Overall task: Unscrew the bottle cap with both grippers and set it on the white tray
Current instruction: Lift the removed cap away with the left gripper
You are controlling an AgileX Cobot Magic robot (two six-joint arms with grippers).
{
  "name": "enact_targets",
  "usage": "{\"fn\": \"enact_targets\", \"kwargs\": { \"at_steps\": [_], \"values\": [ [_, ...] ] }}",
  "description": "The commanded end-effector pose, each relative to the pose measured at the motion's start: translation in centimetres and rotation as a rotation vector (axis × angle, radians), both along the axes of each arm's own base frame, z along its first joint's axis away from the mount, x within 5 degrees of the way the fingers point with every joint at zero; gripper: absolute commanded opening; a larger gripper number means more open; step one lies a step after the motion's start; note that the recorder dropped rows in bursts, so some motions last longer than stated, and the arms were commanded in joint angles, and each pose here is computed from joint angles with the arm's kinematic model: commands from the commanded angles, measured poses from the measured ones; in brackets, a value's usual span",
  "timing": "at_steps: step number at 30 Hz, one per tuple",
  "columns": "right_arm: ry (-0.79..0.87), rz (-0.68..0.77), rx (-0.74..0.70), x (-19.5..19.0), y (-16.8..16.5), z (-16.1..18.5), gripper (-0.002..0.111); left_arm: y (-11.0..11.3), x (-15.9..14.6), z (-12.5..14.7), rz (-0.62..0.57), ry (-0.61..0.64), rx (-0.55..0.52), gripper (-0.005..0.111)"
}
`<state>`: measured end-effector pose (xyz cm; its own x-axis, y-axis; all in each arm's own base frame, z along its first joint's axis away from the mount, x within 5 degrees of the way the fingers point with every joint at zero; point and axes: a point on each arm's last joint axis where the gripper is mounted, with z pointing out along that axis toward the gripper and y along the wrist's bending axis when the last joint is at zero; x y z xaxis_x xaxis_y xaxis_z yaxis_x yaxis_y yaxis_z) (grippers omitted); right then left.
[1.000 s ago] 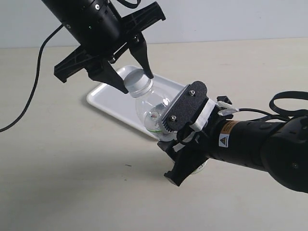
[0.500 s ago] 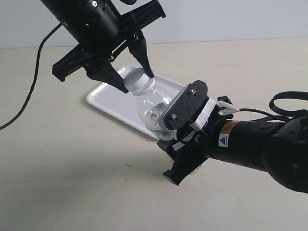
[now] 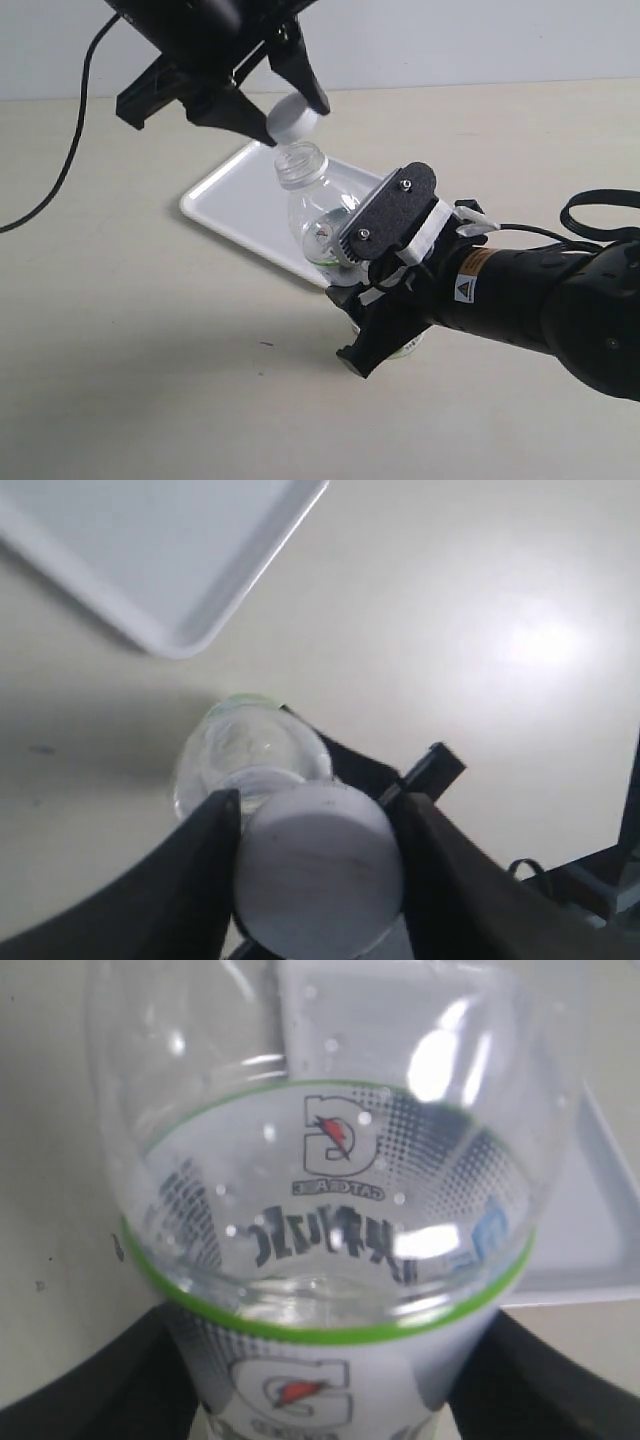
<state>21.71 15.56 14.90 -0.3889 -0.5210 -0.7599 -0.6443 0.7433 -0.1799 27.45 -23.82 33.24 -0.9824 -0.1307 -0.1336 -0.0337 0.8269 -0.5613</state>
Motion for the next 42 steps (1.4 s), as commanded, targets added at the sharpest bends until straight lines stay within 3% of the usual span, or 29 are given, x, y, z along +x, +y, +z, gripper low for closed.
{"fn": "enact_targets", "kwargs": {
  "at_steps": [1,9,24,29,31,37,42],
  "values": [
    [-0.083,-0.031,0.065,0.1,-0.3,0.6,0.000,0.9,0.1,2.4,-0.016,-0.160,-0.074,0.000],
    [-0.193,-0.150,0.142,-1.3,-2.5,-0.2,0.000,3.6,1.1,3.2,-0.151,-0.308,-0.003,0.000],
    [-0.198,-0.153,0.151,-1.3,-2.5,-0.1,0.000,2.3,5.0,0.4,-0.433,-0.676,0.174,0.000],
    [-0.191,-0.152,0.149,-1.3,-2.4,-0.2,0.000,1.5,6.6,-2.4,-0.491,-0.681,0.216,0.000],
    [-0.177,-0.138,0.138,-1.4,-2.4,-0.3,0.000,1.1,7.2,-4.5,-0.581,-0.662,0.254,0.000],
    [-0.164,-0.140,0.151,-1.5,-2.3,-0.4,0.000,0.1,8.8,-9.8,-0.675,-0.593,0.299,0.000],
    [-0.168,-0.136,0.152,-1.4,-2.3,-0.3,0.000,-0.3,10.1,-11.1,-0.618,-0.652,0.306,0.000]
  ]
}}
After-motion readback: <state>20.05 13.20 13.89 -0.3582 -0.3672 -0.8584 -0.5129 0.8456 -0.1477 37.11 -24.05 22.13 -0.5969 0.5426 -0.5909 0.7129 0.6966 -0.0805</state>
